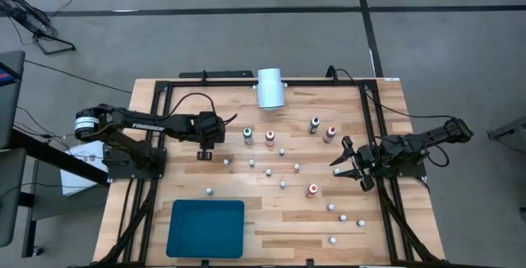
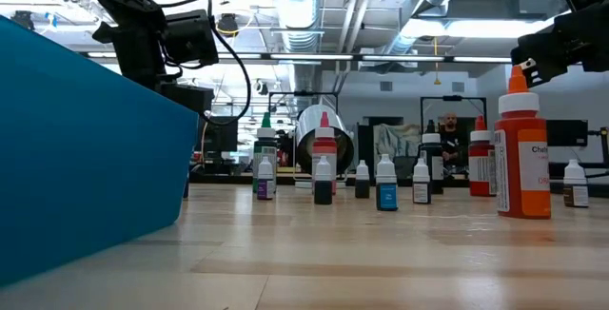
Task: Pick & Place food coloring
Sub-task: Put the small black food coloring bottle into the blue bin
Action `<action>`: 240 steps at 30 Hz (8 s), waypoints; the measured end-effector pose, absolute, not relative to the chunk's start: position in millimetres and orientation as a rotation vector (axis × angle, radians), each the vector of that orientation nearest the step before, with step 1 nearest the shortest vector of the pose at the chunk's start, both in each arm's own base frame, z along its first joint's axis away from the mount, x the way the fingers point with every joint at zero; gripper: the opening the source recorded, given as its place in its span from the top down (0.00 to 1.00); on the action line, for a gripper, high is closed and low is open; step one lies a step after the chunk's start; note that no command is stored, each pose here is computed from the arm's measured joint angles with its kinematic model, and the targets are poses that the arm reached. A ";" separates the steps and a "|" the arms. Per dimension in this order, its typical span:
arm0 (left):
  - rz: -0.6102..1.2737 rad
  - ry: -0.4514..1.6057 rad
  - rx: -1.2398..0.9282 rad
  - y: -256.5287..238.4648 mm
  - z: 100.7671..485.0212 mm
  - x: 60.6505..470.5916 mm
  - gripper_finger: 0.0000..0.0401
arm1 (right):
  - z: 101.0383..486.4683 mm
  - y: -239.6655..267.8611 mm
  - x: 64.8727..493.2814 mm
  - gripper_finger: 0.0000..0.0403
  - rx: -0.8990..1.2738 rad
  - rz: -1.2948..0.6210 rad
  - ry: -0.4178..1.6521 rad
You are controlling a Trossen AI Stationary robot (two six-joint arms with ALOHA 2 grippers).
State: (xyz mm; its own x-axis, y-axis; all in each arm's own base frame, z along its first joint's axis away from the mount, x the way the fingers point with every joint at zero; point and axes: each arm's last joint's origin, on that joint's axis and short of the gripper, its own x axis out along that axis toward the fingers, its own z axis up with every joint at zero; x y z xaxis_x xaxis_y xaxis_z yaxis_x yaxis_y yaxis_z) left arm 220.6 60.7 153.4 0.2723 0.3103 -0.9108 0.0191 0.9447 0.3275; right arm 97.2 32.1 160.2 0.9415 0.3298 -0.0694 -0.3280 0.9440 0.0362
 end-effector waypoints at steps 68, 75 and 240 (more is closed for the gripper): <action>-0.435 1.146 0.388 -165.3 233.7 286.7 0.82 | 160.2 32.1 97.2 0.61 0.024 0.335 0.075; -0.458 1.170 0.420 -171.9 218.8 292.0 0.82 | 160.1 32.0 97.2 0.61 0.024 0.335 0.075; -0.440 1.013 0.859 -168.0 214.1 298.5 0.66 | 160.1 32.1 97.2 0.61 0.024 0.335 0.075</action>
State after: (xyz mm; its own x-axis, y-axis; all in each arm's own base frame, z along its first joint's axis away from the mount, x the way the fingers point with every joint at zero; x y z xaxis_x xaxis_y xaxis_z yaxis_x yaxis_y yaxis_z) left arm 298.5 -168.0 214.1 0.4832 0.0585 -0.8736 0.6785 0.6055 0.4159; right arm 97.2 32.1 160.1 0.9415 0.3298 -0.0699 -0.3280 0.9440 0.0362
